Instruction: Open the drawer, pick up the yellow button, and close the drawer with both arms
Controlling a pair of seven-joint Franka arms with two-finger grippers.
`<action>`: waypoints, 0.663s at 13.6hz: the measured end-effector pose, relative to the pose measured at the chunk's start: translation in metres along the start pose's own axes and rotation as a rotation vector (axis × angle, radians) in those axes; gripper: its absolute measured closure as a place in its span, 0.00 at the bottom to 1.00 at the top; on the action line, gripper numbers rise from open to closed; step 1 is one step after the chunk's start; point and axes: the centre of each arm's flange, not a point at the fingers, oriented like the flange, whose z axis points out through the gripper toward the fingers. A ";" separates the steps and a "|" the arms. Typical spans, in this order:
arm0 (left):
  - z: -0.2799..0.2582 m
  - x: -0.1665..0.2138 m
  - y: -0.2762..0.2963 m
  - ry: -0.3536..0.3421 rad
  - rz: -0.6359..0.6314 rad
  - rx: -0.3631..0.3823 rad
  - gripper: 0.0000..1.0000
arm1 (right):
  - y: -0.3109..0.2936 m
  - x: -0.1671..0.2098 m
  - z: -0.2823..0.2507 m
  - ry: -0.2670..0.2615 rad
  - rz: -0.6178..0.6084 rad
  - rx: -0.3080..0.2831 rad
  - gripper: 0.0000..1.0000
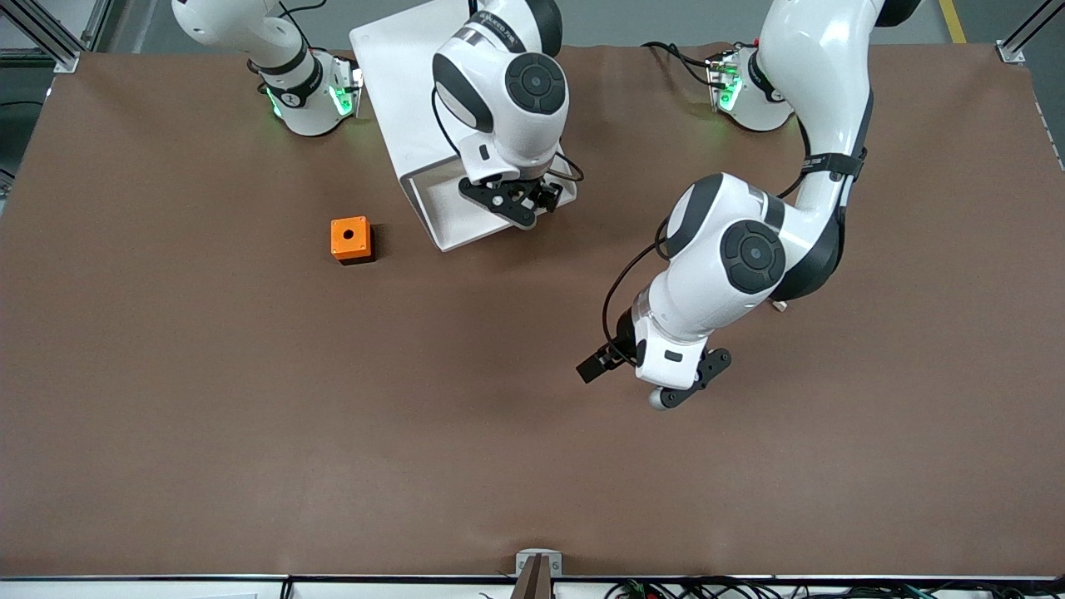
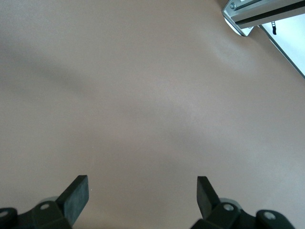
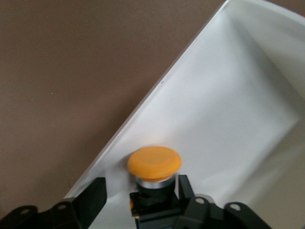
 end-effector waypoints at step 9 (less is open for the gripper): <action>-0.007 -0.005 0.003 0.003 0.008 -0.009 0.00 | 0.005 0.008 -0.022 -0.010 0.029 0.043 0.63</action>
